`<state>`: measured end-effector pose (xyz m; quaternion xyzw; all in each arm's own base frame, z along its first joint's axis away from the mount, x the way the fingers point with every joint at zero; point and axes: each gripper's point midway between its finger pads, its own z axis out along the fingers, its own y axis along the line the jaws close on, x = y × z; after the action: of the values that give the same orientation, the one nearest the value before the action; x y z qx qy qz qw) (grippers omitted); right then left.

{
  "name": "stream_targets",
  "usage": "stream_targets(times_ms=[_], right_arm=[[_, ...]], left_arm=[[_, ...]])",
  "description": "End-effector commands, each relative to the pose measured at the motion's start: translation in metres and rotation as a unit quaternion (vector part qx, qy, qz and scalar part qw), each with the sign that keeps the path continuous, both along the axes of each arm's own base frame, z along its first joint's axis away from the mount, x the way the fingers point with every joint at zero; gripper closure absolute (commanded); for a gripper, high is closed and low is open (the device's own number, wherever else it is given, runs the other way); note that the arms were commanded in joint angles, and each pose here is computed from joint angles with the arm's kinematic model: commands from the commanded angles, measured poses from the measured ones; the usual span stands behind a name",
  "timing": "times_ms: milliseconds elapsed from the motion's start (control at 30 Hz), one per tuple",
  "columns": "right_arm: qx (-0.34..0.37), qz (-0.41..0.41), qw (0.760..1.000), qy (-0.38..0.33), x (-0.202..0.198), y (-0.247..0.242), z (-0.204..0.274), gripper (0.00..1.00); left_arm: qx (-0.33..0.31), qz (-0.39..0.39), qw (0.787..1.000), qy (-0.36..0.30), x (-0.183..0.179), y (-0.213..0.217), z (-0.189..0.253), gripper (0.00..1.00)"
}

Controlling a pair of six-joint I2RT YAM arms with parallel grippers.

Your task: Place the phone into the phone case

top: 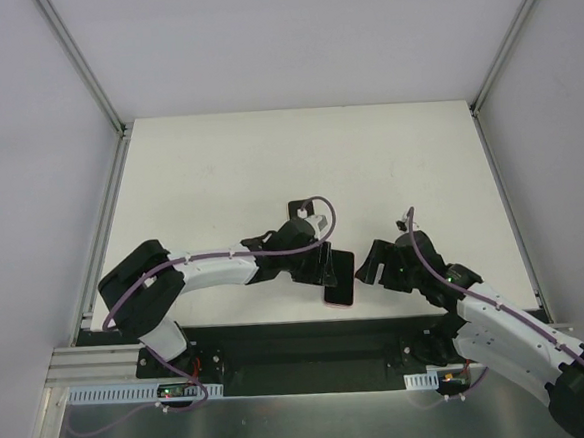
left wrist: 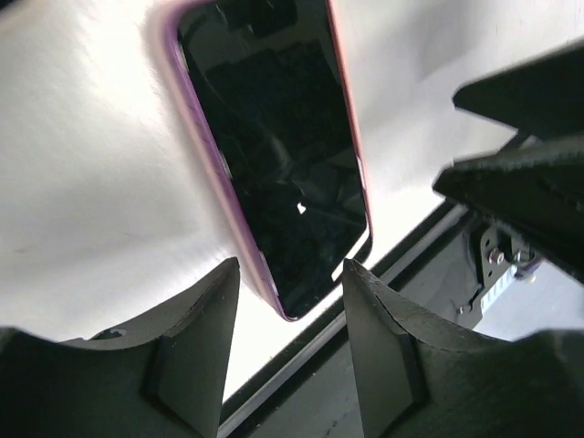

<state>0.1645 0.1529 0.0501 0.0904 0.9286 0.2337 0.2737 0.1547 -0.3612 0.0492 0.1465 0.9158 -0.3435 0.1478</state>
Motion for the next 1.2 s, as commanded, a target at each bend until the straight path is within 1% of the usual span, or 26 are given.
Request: stream_targets(times_ms=[0, 100, 200, 267, 300, 433, 600, 800, 900, 967, 1000, 1067, 1100, 1133, 1167], right_arm=[[0.039, 0.039, 0.998, -0.021, 0.001, 0.017, 0.008, 0.18], [0.061, 0.052, 0.996, -0.032, 0.001, 0.023, 0.01, 0.18], [0.063, 0.051, 0.996, -0.035, 0.001, 0.024, 0.009, 0.18], [0.065, 0.052, 0.996, -0.035, 0.001, 0.024, 0.009, 0.17], [0.068, 0.054, 0.996, -0.035, 0.001, 0.026, 0.009, 0.17], [0.072, 0.051, 0.996, -0.034, 0.003, 0.027, 0.008, 0.17], [0.07, 0.051, 0.996, -0.027, 0.004, 0.028, 0.007, 0.17], [0.065, 0.05, 0.996, -0.021, 0.004, 0.028, 0.002, 0.17], [0.066, 0.05, 0.996, -0.018, 0.004, 0.029, 0.0, 0.17], [0.067, 0.052, 0.996, -0.016, 0.004, 0.03, -0.001, 0.17], [0.068, 0.054, 0.996, -0.015, 0.003, 0.031, -0.001, 0.17], [0.069, 0.058, 0.996, -0.012, 0.004, 0.033, -0.003, 0.17], [0.07, 0.062, 0.996, -0.009, 0.003, 0.034, -0.004, 0.17], [0.07, 0.064, 0.995, -0.007, 0.003, 0.034, -0.005, 0.17], [0.072, 0.064, 0.995, -0.007, 0.003, 0.035, -0.006, 0.17]], left_arm=[[-0.031, 0.036, 0.999, -0.026, 0.029, 0.0, 0.024, 0.52], [-0.025, 0.026, 0.999, -0.033, 0.038, 0.001, 0.021, 0.54], [-0.031, 0.004, 0.999, -0.037, 0.042, -0.009, 0.023, 0.56], [-0.028, 0.0, 0.999, -0.031, 0.043, -0.011, 0.018, 0.57], [-0.027, -0.001, 0.999, -0.028, 0.043, -0.012, 0.016, 0.6], [-0.021, -0.006, 1.0, -0.016, 0.045, -0.015, 0.007, 0.62], [-0.001, -0.004, 1.0, -0.004, 0.043, -0.01, -0.006, 0.62], [0.012, -0.012, 1.0, 0.005, 0.039, -0.006, -0.017, 0.59], [0.017, -0.012, 1.0, 0.009, 0.038, -0.005, -0.022, 0.6], [0.018, -0.013, 1.0, 0.012, 0.037, -0.005, -0.025, 0.63], [0.017, -0.013, 1.0, 0.018, 0.036, -0.004, -0.026, 0.68], [0.005, -0.014, 1.0, 0.027, 0.033, -0.006, -0.024, 0.73], [0.001, -0.014, 0.999, 0.035, 0.03, -0.004, -0.027, 0.78], [-0.014, -0.013, 0.999, 0.033, 0.032, -0.006, -0.025, 0.79], [-0.034, -0.014, 0.998, 0.048, 0.028, -0.008, -0.02, 0.81]])
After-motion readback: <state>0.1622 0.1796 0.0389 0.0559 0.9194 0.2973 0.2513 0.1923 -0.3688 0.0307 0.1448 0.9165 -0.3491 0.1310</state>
